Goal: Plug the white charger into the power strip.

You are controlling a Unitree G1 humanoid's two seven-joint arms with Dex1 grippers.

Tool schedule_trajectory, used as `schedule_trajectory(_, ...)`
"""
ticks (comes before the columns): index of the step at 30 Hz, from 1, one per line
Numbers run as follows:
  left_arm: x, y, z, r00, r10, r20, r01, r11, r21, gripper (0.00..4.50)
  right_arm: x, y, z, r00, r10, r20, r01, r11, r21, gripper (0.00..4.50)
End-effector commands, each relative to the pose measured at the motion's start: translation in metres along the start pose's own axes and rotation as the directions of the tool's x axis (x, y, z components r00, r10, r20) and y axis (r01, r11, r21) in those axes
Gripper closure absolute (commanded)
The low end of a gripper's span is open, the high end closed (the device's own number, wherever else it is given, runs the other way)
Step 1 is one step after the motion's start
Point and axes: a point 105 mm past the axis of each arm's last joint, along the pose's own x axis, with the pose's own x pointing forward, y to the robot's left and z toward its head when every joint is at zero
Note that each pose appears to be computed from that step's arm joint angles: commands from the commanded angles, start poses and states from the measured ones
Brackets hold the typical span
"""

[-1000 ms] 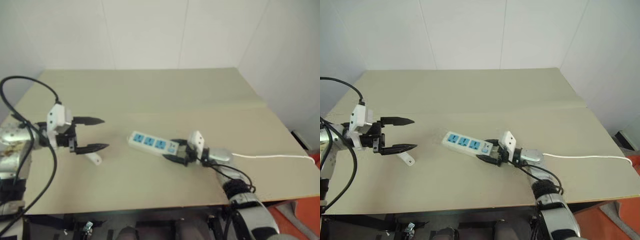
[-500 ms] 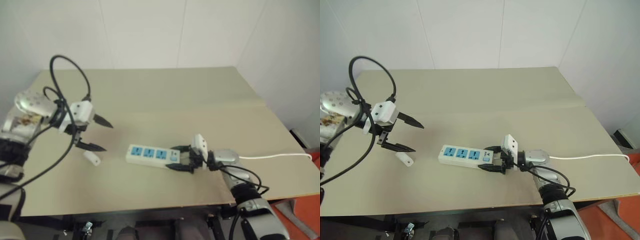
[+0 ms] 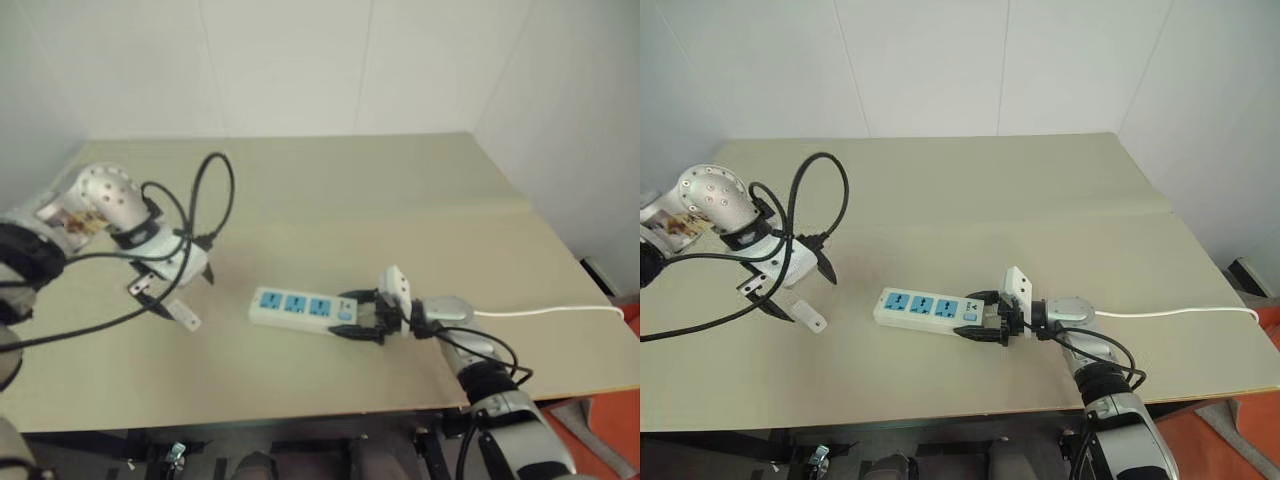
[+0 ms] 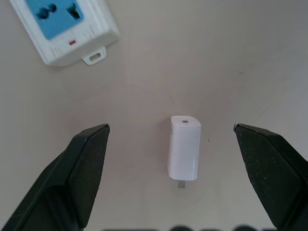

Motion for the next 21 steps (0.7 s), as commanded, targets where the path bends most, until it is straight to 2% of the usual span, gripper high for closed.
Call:
schedule_trajectory(1,-0.006,0.001,-0.003,0.999,0.005,-0.032,-0.003,0.998,0.059,0.0,0.004,0.001,0.0,1.0,-0.008,-0.011,0.007,1.0,-0.015,1.08)
schedule_trajectory(6,0.0,-0.001,0.004,1.0,-0.009,0.008,0.008,0.993,0.115,0.0,0.004,0.0,0.0,1.0,-0.021,-0.014,0.021,1.0,-0.017,1.08)
schedule_trajectory(21,0.017,-0.004,-0.007,0.994,-0.081,-0.077,0.095,0.977,0.189,0.0,0.003,0.001,-0.005,0.998,-0.049,-0.042,0.048,0.999,-0.024,1.08)
